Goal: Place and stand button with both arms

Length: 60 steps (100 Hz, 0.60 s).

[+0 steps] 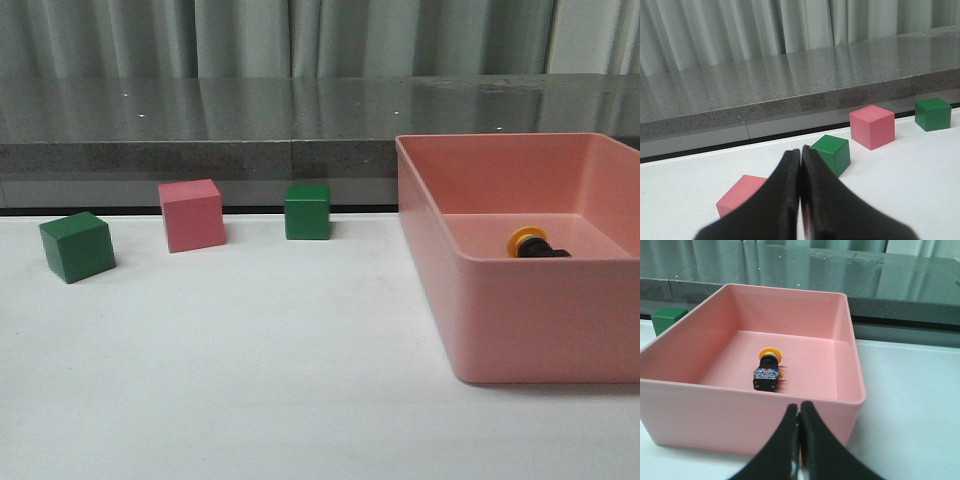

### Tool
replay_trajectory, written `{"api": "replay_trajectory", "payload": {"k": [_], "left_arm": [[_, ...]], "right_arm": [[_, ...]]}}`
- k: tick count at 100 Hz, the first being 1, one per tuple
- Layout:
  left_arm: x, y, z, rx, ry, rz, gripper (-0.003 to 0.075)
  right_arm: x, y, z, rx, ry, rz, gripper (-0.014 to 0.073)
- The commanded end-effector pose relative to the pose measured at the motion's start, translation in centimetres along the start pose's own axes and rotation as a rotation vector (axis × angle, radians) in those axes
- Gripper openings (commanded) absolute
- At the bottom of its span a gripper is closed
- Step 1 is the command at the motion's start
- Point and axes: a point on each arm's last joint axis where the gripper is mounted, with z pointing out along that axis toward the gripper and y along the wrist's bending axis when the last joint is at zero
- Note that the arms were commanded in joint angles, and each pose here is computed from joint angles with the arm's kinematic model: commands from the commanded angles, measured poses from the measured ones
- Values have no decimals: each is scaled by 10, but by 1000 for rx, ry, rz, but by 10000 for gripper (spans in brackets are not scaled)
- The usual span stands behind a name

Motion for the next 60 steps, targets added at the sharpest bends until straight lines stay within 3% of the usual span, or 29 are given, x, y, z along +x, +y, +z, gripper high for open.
{"api": "replay_trajectory", "payload": {"k": [1, 60], "left_arm": [[1, -1, -2, -2, -81, -23, -19], [1, -1, -2, -2, -81, -23, -19]], "right_arm": [[-13, -1, -3, 7, -121, -4, -61], [-14, -1, -3, 8, -127, -5, -61]]}}
